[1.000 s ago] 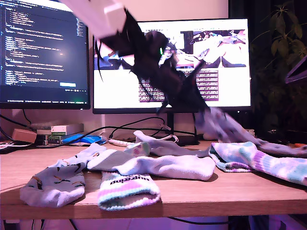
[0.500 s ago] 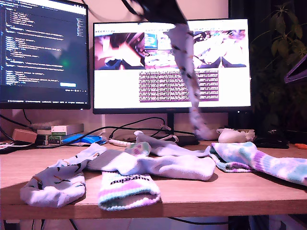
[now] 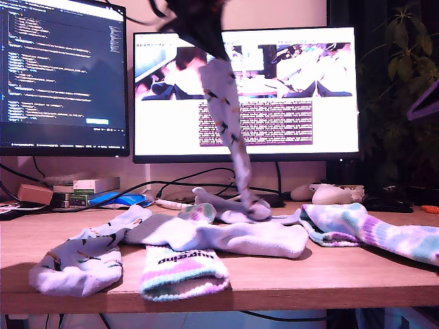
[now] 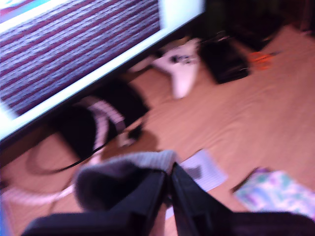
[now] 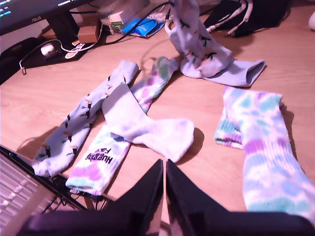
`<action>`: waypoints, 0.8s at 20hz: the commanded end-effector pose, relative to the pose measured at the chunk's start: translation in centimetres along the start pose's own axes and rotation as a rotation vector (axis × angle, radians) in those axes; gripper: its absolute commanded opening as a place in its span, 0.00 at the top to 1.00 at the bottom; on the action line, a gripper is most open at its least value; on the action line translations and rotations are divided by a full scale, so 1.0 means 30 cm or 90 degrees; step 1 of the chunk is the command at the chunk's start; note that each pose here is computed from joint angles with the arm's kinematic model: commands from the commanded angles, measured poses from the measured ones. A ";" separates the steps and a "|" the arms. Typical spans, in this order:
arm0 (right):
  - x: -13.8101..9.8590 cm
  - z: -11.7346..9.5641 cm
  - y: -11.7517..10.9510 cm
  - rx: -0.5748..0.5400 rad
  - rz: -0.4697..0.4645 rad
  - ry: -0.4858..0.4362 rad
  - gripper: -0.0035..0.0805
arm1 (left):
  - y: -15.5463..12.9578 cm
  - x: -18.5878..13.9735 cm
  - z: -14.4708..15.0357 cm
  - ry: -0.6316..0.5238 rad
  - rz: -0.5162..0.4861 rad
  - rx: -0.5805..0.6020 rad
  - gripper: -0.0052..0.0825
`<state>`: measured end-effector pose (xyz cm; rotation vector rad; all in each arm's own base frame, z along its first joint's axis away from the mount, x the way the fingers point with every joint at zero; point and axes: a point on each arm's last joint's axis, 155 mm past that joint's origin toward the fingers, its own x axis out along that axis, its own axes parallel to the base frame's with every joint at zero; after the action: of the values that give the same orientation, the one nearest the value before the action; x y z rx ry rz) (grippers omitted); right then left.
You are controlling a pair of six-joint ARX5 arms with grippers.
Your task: Pair up the socks based on colour and pattern, by placing them on top of one another
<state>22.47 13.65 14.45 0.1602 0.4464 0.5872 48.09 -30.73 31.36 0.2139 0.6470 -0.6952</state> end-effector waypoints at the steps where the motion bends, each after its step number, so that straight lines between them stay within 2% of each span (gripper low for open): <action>1: -0.004 0.017 0.012 -0.006 0.007 -0.003 0.97 | 0.008 -0.140 0.069 -0.046 0.015 0.007 0.96; 5: -0.004 0.012 0.011 -0.005 0.006 0.001 0.97 | 0.024 -0.203 0.042 -0.026 0.031 0.009 0.96; 13: -0.004 0.012 0.009 -0.004 0.005 0.001 0.97 | 0.013 -0.206 -0.052 0.045 0.022 0.006 0.96; 16: -0.004 0.012 0.009 -0.004 0.005 0.001 0.97 | 0.027 -0.210 -0.095 0.079 0.038 0.010 0.96</action>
<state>22.33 13.61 14.10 0.1596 0.4622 0.5855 43.20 -25.50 34.10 0.2735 0.7300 -0.6349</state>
